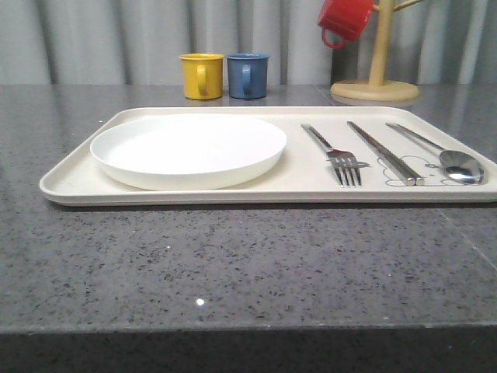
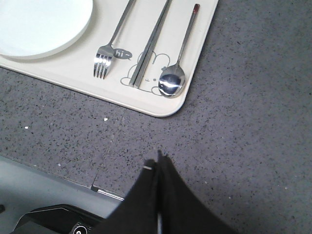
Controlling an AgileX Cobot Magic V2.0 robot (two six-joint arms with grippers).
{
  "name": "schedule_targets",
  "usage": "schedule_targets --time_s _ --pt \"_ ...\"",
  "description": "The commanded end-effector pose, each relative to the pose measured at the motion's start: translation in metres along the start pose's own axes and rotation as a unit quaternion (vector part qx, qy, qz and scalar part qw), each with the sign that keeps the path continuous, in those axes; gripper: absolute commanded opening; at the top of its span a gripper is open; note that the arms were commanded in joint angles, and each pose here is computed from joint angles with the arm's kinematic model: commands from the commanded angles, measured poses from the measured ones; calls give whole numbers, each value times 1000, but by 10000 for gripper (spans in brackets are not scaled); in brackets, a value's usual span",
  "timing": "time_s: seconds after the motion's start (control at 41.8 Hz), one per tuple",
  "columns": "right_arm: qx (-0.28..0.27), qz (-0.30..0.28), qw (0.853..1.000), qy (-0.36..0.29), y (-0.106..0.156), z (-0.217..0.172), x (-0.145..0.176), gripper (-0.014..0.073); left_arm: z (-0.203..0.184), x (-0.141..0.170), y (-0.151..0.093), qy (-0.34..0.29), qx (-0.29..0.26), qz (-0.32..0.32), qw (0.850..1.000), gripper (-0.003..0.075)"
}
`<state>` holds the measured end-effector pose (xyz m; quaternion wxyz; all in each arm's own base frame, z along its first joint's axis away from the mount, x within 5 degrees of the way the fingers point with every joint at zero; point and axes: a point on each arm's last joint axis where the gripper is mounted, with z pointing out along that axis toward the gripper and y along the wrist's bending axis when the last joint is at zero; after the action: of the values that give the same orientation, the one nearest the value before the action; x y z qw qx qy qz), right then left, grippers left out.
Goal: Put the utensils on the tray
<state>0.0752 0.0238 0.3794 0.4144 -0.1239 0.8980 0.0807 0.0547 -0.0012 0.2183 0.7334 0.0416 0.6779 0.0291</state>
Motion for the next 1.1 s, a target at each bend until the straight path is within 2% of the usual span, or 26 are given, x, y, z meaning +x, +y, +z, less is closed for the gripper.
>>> schedule_targets --time_s 0.0,0.168,1.077 --pt "6 -1 999 -39 -1 -4 -9 -68 -3 -10 1 -60 -8 -13 998 -20" --pt "6 -1 999 -39 -1 -4 -9 -68 -1 3 1 -35 -11 -21 999 -20" --pt "6 -1 999 -39 -1 -4 -9 -68 -1 4 1 -29 -11 -21 999 -20"
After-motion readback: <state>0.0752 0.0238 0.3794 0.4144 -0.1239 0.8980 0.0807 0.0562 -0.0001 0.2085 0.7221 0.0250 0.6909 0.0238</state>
